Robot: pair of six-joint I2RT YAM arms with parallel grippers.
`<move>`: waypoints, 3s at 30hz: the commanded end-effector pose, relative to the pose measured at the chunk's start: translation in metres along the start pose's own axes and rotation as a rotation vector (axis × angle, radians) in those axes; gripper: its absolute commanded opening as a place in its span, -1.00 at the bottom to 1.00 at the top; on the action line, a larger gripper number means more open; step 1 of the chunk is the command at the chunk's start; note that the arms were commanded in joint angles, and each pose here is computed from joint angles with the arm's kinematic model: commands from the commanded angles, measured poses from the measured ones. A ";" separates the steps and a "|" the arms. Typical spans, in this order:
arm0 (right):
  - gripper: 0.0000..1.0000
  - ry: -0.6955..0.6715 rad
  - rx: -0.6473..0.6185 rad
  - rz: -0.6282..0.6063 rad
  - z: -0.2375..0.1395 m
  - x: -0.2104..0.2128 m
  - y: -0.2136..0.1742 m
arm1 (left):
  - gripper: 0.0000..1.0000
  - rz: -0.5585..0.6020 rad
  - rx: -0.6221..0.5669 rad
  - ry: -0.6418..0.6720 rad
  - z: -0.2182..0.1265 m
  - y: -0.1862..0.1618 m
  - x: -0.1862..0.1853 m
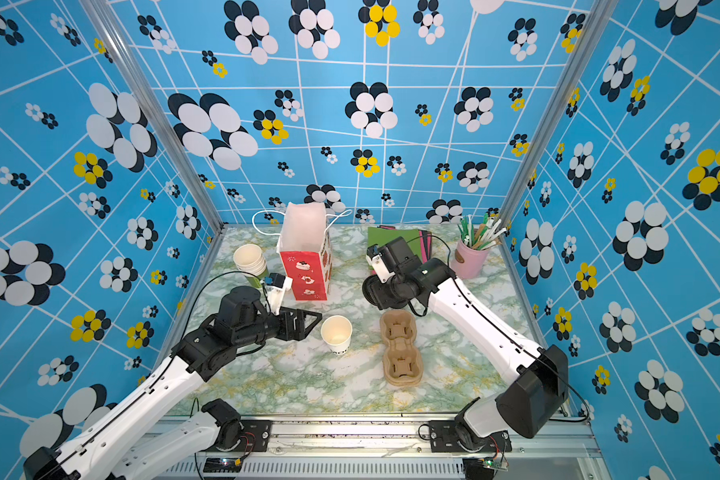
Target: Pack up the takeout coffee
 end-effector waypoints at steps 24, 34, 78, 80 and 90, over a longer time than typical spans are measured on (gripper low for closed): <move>0.24 0.168 0.148 -0.251 0.058 0.120 0.001 | 0.99 -0.141 -0.106 0.108 -0.028 -0.003 0.039; 0.25 0.151 0.200 -0.292 0.069 0.124 -0.003 | 0.99 -0.148 -0.112 0.110 -0.029 -0.004 0.042; 0.23 0.105 0.234 -0.325 0.060 0.123 0.001 | 0.99 -0.168 -0.108 0.086 -0.026 -0.006 0.044; 0.23 0.100 0.247 -0.330 0.062 0.123 -0.001 | 0.98 -0.169 -0.104 0.083 -0.025 -0.007 0.044; 0.24 0.111 0.282 -0.331 0.071 0.125 -0.010 | 0.99 -0.177 -0.091 0.080 -0.023 -0.008 0.045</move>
Point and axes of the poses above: each gripper's point midway between its finger pads, its own z axis out along the fingers, its own x axis along the line the jaws close on, y = z × x, the point moved 3 cm from there along -z, back along the fingers, and after that the axes turned 7 degrees about -z, right-handed, at the moved point
